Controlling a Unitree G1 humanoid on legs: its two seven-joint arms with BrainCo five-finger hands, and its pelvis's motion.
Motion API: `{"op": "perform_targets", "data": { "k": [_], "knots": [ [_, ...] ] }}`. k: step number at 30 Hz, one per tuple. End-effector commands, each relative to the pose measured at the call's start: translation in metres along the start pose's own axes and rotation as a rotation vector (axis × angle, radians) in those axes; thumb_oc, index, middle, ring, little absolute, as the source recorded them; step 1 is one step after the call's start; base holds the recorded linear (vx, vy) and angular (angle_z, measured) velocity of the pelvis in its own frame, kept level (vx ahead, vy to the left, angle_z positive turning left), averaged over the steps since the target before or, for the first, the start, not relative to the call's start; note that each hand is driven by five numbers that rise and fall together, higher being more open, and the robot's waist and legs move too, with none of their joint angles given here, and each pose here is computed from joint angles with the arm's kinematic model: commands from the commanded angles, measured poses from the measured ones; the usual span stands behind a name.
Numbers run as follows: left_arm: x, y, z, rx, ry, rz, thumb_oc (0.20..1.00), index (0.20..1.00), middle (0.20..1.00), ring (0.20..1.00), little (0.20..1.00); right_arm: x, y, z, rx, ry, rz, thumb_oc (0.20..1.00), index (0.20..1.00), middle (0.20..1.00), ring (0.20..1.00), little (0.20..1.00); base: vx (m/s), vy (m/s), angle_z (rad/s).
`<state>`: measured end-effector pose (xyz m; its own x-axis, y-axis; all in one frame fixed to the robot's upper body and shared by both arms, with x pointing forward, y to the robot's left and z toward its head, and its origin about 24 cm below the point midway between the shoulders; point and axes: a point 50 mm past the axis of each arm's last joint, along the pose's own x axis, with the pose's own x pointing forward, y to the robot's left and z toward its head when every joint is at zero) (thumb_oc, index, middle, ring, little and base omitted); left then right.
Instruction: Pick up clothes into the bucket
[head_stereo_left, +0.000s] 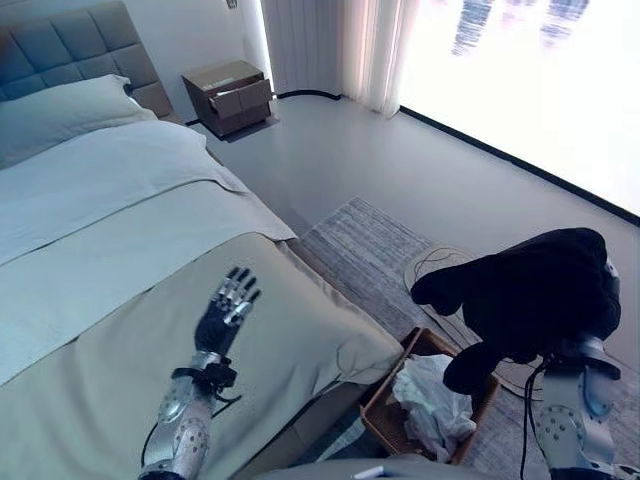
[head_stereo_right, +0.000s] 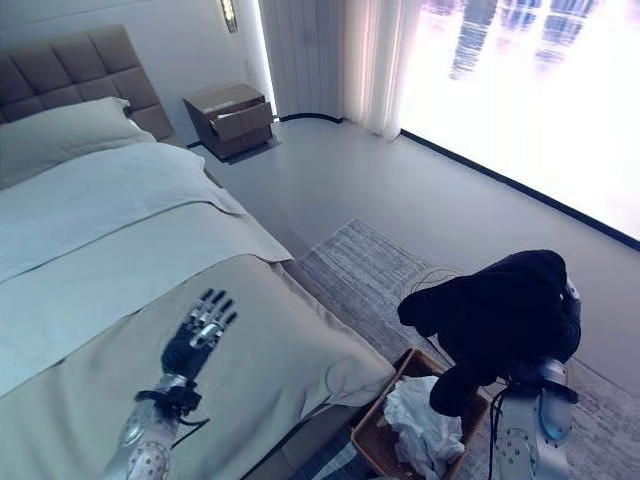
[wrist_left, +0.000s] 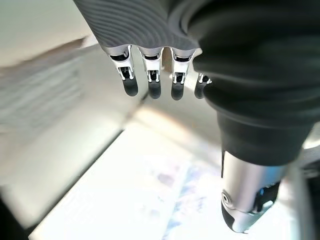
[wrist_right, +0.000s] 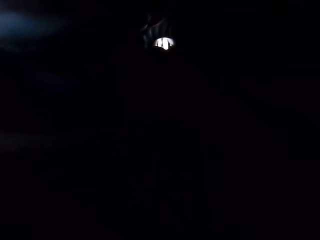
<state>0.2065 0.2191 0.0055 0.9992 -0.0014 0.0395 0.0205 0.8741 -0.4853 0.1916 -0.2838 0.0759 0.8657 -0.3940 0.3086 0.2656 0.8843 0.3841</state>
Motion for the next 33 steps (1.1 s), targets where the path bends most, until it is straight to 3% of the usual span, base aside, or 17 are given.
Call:
{"op": "perform_targets", "data": {
  "k": [1, 13, 24, 33],
  "knots": [
    [0.014, -0.007, 0.031, 0.052, -0.197, 0.0, 1.0, 1.0, 1.0, 1.0, 1.0, 0.015, 0.012, 0.038, -0.088, -0.196, 0.103, 0.2, 0.2, 0.2, 0.2, 0.2, -0.07, 0.1, -0.43],
    [0.027, -0.016, 0.051, 0.151, -0.295, -0.015, 1.0, 1.0, 1.0, 1.0, 1.0, 0.025, 0.031, 0.007, -0.134, -0.11, 0.09, 0.2, 0.2, 0.2, 0.2, 0.2, -0.04, 0.179, -0.48],
    [0.018, -0.014, 0.062, 0.169, -0.329, -0.012, 1.0, 1.0, 1.0, 1.0, 1.0, 0.023, 0.05, -0.017, -0.127, 0.031, 0.235, 0.2, 0.2, 0.2, 0.2, 0.2, 0.03, -0.158, -0.23],
    [0.021, -0.027, 0.059, 0.144, -0.332, -0.066, 1.0, 1.0, 1.0, 1.0, 1.0, 0.049, 0.055, -0.006, -0.26, -0.055, 0.227, 0.2, 0.2, 0.2, 0.2, 0.2, -0.15, -0.116, 0.1]
  ]
}}
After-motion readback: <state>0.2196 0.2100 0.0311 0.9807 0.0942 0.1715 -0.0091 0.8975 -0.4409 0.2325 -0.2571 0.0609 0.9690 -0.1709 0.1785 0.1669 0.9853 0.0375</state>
